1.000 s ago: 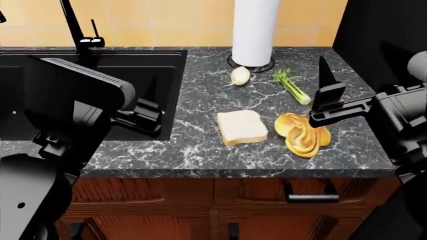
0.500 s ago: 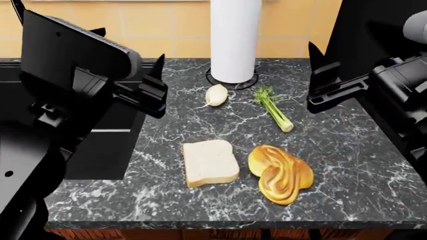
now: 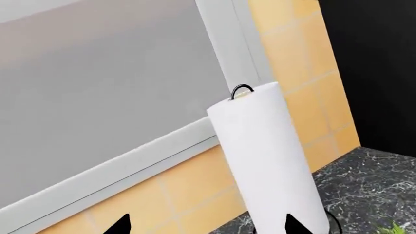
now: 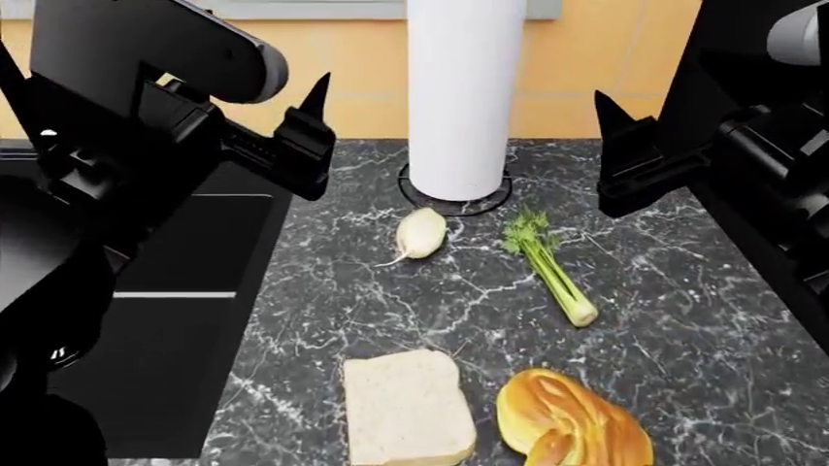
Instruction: Pick up the fruits and vegetables and place them in the sink. Turn on the sink faucet to wash them. Then turn the sink off and put them in the tray.
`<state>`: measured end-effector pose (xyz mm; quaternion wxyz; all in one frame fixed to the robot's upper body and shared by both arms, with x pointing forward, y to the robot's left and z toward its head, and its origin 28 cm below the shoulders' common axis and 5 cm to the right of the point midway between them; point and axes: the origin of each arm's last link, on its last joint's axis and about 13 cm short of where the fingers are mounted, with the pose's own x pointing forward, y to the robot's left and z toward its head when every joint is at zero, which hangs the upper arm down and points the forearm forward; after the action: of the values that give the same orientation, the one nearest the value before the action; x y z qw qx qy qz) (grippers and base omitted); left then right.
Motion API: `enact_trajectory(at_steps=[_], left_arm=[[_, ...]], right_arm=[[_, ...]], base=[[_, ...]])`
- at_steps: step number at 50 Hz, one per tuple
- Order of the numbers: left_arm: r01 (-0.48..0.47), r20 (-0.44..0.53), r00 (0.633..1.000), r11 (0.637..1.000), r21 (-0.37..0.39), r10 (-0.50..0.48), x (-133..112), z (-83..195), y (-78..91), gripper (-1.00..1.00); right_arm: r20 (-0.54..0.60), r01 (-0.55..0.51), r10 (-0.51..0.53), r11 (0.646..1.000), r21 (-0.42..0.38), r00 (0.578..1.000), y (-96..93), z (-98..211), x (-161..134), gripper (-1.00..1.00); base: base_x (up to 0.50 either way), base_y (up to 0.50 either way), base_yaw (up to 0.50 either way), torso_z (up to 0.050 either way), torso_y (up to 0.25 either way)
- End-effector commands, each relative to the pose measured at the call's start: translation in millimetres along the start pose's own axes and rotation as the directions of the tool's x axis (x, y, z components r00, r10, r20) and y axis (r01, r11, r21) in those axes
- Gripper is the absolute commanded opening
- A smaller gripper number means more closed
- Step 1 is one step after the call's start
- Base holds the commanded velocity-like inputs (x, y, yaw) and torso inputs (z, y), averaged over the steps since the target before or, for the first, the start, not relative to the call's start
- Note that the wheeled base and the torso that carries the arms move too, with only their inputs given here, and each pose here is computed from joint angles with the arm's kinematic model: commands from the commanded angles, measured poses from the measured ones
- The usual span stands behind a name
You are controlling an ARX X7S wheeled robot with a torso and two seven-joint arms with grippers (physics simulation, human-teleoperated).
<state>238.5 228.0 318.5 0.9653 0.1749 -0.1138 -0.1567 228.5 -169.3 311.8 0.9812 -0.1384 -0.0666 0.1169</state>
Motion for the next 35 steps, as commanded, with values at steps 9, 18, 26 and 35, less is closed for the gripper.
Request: enact_trajectory(at_steps=[9,18,26,35], left_arm=[[0.021,0.005,1.0,1.0,0.016,-0.021,-2.0,5.3,-1.0,1.0],[0.033,0.002,0.999,0.999,0.024,-0.033,-3.2,4.8,-3.5,1.0],[0.031,0.001,1.0,0.999,0.021,-0.031,-4.1,4.2,-2.8,1.0],[0.028,-0.005,1.0,0.999,0.021,-0.028,-4.0,3.3,-1.9,1.0]], right_arm=[[-0.01,-0.001,0.002,1.0,0.011,1.0,-1.6,1.7,-0.5,1.0],[-0.172,-0.108,0.096,0.992,-0.062,0.98,7.6,-11.6,0.3,1.0],[-0.32,-0.147,0.129,0.989,-0.034,0.939,11.8,-18.3,7.4,1.0],[-0.427,-0.179,0.149,0.983,-0.033,0.892,7.2,-22.8,16.4,1.0]], base=[[0.3,-0.07,0.0,0.0,0.002],[0.0,0.0,0.0,0.0,0.0],[0.0,0.0,0.0,0.0,0.0],[0.0,0.0,0.0,0.0,0.0]])
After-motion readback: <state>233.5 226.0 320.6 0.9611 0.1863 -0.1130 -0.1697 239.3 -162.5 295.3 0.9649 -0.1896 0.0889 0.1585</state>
